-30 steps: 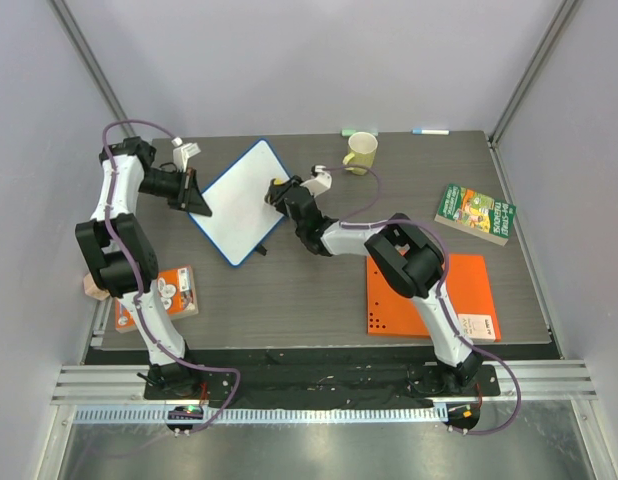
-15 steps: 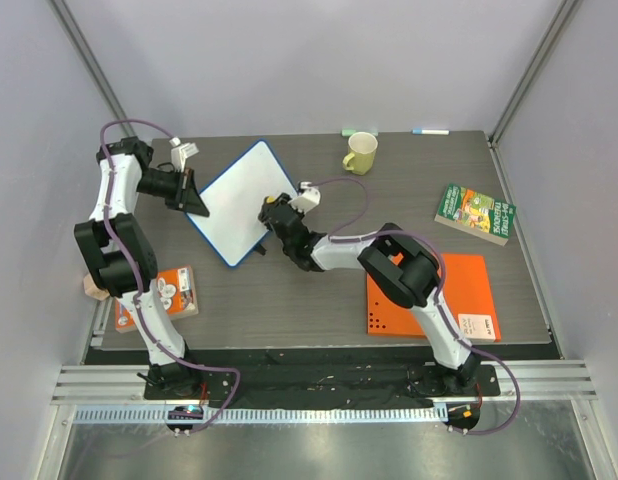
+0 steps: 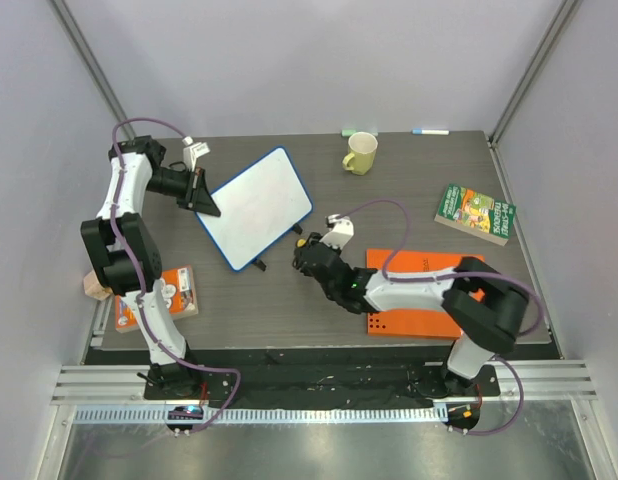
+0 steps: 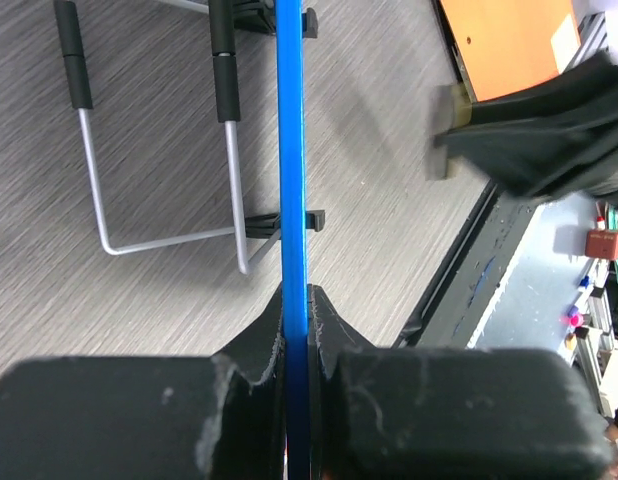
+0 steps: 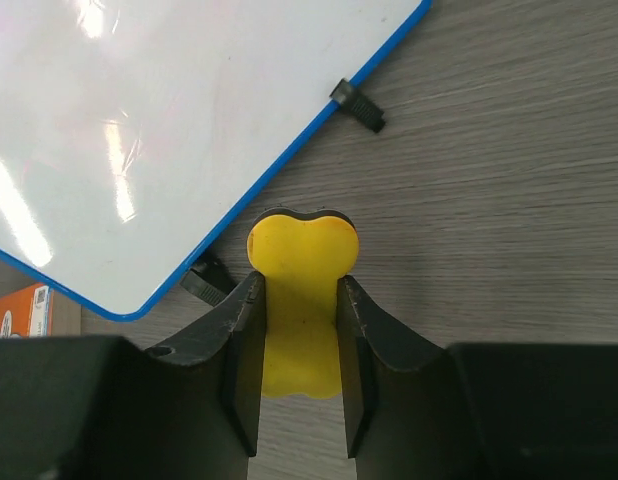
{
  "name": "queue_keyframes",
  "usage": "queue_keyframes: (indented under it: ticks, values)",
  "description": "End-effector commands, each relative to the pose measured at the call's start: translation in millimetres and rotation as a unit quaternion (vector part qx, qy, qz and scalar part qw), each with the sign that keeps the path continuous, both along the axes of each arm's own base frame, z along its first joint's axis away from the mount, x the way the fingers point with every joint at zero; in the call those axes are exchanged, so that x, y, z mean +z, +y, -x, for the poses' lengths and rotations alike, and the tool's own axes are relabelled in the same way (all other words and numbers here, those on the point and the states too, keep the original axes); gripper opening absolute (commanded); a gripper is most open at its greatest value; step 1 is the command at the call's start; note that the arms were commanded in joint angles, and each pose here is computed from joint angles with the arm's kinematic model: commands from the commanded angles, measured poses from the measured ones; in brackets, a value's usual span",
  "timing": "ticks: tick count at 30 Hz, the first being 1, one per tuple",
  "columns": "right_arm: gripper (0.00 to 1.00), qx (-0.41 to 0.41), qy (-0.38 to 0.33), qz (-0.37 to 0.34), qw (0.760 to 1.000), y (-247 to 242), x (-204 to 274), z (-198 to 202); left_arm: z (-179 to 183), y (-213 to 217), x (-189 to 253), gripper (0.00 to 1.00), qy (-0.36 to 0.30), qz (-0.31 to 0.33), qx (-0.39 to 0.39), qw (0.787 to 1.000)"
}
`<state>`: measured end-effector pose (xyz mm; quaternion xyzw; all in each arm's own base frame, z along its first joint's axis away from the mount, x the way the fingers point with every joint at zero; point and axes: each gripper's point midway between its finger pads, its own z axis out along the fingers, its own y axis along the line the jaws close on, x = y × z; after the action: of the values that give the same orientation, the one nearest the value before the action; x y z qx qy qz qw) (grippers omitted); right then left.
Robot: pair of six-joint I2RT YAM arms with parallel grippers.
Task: Erase the whiteboard
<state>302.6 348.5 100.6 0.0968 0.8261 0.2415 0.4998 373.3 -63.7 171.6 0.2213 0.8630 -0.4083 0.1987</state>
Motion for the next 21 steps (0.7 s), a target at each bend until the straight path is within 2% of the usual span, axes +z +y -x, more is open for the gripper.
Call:
queue_keyframes:
  ticks: [1, 5, 12, 21]
  values:
    - [0.01, -0.038, -0.017, 0.044, 0.998, -48, 13, 10, 31, -9, 16, 0.0, 0.074, 0.039, 0.0, 0.997]
    - [0.01, -0.039, -0.005, 0.074, 0.996, -63, 5, 17, 38, -10, 17, 0.0, 0.065, 0.036, 0.002, 0.997]
    - [0.01, -0.015, 0.042, 0.118, 0.992, -58, -32, 25, 45, -10, 8, 0.0, 0.066, 0.033, -0.001, 0.997]
    - [0.01, 0.011, 0.095, 0.118, 0.988, -42, -66, 34, 58, 2, -2, 0.0, 0.073, 0.013, -0.011, 0.997]
